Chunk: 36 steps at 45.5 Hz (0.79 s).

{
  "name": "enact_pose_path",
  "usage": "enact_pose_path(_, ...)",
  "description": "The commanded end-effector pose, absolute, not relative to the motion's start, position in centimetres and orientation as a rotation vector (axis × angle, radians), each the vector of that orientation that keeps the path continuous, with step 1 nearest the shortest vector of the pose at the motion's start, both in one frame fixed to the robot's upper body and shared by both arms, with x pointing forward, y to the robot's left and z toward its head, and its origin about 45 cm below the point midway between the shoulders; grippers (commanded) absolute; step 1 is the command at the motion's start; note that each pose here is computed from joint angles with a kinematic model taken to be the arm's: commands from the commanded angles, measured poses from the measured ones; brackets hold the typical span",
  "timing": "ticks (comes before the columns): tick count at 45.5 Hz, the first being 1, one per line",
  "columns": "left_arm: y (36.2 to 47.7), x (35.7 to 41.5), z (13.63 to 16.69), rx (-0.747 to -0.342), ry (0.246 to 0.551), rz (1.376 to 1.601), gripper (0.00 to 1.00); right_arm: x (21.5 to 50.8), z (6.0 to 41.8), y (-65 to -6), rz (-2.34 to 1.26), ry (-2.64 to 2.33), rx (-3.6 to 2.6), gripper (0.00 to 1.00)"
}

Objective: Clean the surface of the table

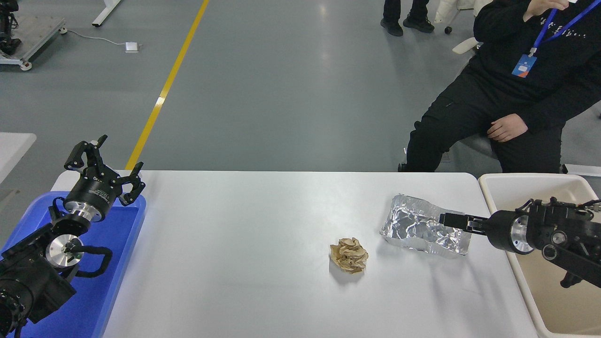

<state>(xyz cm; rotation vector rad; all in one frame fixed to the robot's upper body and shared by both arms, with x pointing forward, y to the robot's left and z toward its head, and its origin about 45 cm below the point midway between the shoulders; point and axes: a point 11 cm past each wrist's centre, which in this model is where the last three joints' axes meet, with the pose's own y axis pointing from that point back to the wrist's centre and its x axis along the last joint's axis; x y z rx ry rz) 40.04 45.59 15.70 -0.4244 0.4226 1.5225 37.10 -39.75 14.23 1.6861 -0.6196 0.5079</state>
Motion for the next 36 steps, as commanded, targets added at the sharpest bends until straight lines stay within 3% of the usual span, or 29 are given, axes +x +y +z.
enact_pose_path(1, 45.6, 40.07, 15.73, -0.425, 0.422, 1.522, 1.00, 38.3, 13.3, -42.1, 0.455, -0.596, 1.570, 1.00)
enact_pose_path(36, 45.6, 40.07, 15.73, -0.425, 0.422, 1.522, 1.00, 38.3, 8.6, -38.8, 0.356, -0.566, 1.581, 1.00)
